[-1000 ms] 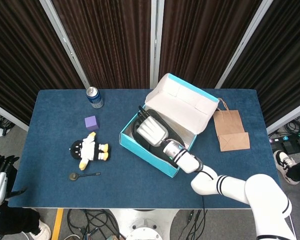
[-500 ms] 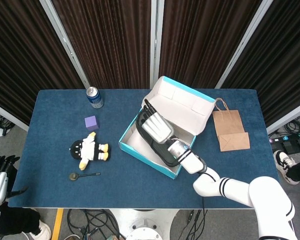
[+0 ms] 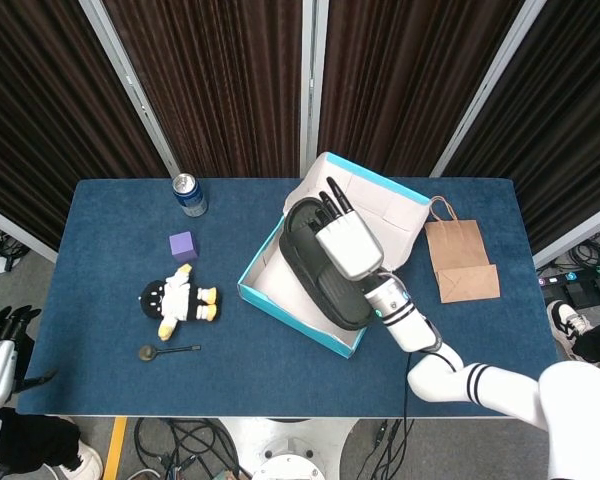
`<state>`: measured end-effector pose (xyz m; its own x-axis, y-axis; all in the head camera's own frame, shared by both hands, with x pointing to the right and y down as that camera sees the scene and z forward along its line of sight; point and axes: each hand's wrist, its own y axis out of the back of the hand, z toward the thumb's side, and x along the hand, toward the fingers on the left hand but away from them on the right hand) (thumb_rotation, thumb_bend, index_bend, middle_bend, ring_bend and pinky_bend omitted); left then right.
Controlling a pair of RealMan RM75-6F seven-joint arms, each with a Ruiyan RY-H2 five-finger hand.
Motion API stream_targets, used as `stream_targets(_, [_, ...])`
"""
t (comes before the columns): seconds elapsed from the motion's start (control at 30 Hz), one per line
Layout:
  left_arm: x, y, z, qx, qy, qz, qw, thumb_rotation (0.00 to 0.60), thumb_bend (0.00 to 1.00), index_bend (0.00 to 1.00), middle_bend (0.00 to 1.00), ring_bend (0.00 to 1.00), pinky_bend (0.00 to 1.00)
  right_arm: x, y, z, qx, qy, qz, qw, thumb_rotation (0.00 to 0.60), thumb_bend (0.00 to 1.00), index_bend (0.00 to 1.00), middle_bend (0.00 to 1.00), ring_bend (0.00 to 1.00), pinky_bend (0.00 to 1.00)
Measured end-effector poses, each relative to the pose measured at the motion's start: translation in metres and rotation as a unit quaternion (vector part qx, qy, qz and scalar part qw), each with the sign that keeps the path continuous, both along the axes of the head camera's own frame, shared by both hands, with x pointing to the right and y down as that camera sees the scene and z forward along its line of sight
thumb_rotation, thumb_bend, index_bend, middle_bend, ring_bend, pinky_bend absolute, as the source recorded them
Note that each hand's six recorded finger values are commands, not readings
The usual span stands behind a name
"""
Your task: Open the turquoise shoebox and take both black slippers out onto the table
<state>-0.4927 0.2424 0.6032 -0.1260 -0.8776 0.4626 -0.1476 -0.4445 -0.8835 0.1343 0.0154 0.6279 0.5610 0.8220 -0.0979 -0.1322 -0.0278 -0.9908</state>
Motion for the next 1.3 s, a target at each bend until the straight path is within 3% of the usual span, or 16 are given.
stream_targets(0.17, [0.004,-0.003,-0.002,0.005,0.002,0.007,1.0000,0.600,0.00,0.16,0.10,0.02,0.13,0.033,0.011,-0.013,-0.028,-0.023,0.021,0.9991,0.600,0.21,0.59,0.47,0.19,0.01])
stream_targets(0.33, [0.006,-0.005,-0.003,0.009,0.007,0.011,0.9999,0.600,0.00,0.16,0.10,0.02,0.13,0.093,0.029,-0.022,-0.068,-0.034,0.067,0.9949,0.600,0.21,0.59,0.47,0.19,0.01])
stream_targets(0.6, [0.011,-0.005,-0.001,0.009,0.014,0.016,0.9997,0.600,0.00,0.16,0.10,0.02,0.13,0.170,0.073,-0.010,-0.147,-0.053,0.146,0.9767,0.600,0.21,0.59,0.45,0.19,0.01])
stream_targets(1.0, [0.008,-0.001,-0.001,0.007,0.013,0.010,0.9998,0.600,0.00,0.16,0.10,0.02,0.13,0.191,0.102,0.041,-0.212,-0.051,0.174,0.9602,0.600,0.20,0.55,0.41,0.17,0.01])
stream_targets(1.3, [0.006,0.000,0.000,0.006,0.012,0.008,0.9999,0.600,0.00,0.16,0.10,0.02,0.13,0.209,0.115,0.027,-0.207,-0.085,0.195,0.9549,0.600,0.20,0.54,0.41,0.17,0.01])
